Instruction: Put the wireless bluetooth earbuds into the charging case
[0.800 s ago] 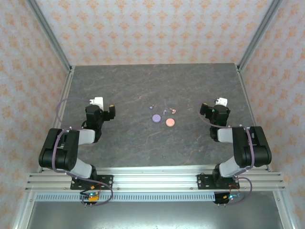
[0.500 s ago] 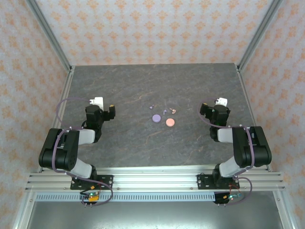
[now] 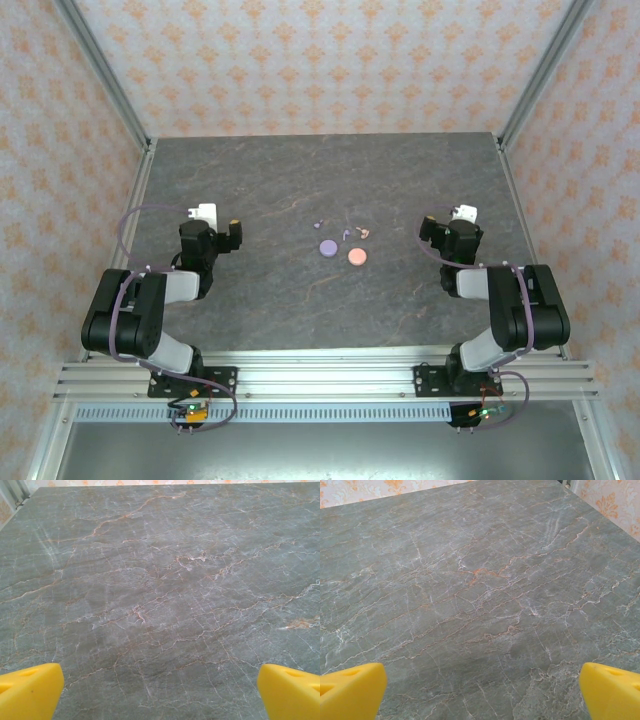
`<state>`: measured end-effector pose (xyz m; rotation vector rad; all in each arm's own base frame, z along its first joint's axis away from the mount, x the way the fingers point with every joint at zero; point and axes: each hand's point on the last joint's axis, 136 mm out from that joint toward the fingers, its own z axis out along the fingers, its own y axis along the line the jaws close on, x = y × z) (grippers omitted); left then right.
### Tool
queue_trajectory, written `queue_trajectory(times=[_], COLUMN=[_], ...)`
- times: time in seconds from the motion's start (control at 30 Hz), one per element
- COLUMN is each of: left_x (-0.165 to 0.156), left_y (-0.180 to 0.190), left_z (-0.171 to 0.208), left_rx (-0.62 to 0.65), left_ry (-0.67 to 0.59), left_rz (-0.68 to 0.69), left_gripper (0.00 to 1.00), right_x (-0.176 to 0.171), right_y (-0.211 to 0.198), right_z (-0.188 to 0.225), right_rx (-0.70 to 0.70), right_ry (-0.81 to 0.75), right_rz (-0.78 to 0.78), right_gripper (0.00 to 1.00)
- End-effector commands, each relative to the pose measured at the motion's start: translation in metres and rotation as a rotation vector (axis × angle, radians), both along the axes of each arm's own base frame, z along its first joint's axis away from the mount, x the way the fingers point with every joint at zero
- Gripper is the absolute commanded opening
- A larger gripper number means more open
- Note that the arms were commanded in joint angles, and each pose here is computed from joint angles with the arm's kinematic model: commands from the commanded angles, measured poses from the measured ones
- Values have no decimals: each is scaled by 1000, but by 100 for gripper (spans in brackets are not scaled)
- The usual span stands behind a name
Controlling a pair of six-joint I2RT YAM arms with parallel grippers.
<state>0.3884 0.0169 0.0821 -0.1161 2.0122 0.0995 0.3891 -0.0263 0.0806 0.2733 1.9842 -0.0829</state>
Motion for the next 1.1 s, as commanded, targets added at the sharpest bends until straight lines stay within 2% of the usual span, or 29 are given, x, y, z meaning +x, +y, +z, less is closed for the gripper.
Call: queue_trajectory(times=[0.0,0.37,0.53,0.7,0.83,0.93,1.0,1.07], left_x=[6,5,4,-2,-6,-12,-15,-21], left_y=[5,8,18,25,20,8,-6,-30], left_z=[11,11,21,35,53,61,65,67], left_rx=[7,8,9,2,-68,-165,-233,-293], left_ry=[-37,-33,-33,-7,67,113,152,195], left_rz=[29,45,112,165,169,156,112,32], left_gripper=[100,100,100,100,100,100,100,100], right_x=[4,4,-4,-13,-22,-32,-39,-43], right_y=[-3,-4,-26,-33,-29,-21,-14,7], right_z=[8,9,20,38,43,40,36,34], right_rx=[0,0,-2,3,57,106,156,241], right_ry=[-25,-29,-55,-45,95,216,289,350], right_rz=[-21,-31,-172,-222,-235,-222,-213,-129], right_gripper=[99,99,99,99,99,99,99,99])
